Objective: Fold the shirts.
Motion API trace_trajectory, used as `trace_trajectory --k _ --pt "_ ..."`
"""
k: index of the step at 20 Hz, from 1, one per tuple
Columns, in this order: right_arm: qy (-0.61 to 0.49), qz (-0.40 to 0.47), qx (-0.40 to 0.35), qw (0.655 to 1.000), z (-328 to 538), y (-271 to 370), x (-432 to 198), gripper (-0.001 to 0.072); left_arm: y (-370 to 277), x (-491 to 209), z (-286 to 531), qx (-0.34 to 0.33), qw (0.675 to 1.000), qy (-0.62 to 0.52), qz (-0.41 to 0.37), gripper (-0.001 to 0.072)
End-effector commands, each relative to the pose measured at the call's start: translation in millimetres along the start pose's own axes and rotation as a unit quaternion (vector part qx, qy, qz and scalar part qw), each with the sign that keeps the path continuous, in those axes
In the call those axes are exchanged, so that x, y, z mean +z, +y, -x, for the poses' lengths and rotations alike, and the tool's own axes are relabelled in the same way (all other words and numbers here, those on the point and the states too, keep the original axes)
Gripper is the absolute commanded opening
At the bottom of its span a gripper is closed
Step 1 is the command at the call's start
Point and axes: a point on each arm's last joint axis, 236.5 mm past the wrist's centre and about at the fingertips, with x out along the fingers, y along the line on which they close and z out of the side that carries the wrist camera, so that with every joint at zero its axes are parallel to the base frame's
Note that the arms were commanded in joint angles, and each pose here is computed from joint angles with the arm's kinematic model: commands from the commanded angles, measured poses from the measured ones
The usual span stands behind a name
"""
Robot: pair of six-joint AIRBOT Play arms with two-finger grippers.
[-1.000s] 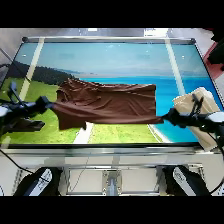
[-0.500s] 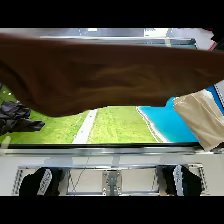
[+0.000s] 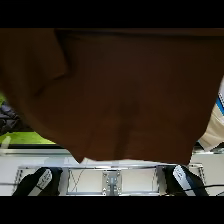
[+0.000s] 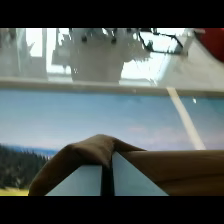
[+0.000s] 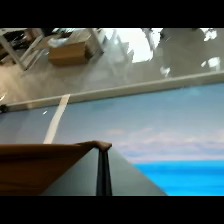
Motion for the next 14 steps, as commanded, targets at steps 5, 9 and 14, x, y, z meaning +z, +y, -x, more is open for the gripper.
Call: trace_trajectory --k 5,9,14 --pt "0.216 -0.019 -0.078 0.973 -221.4 -103.3 -215.8 0.0027 31.6 -245.8 -226.5 -0.021 0.947 0.319 0.033 0.0014" --pt "0.140 -0.074 -0.114 0.981 -296.8 -145.6 -240.2 0.0027 53.8 -290.5 -330.2 0.041 0.966 0.248 0.059 0.0015" --pt "0.125 -0.053 -0.137 0.981 -309.5 -168.6 -248.4 0.0027 75.3 -272.4 -349.8 0.063 0.978 0.190 0.061 0.0015"
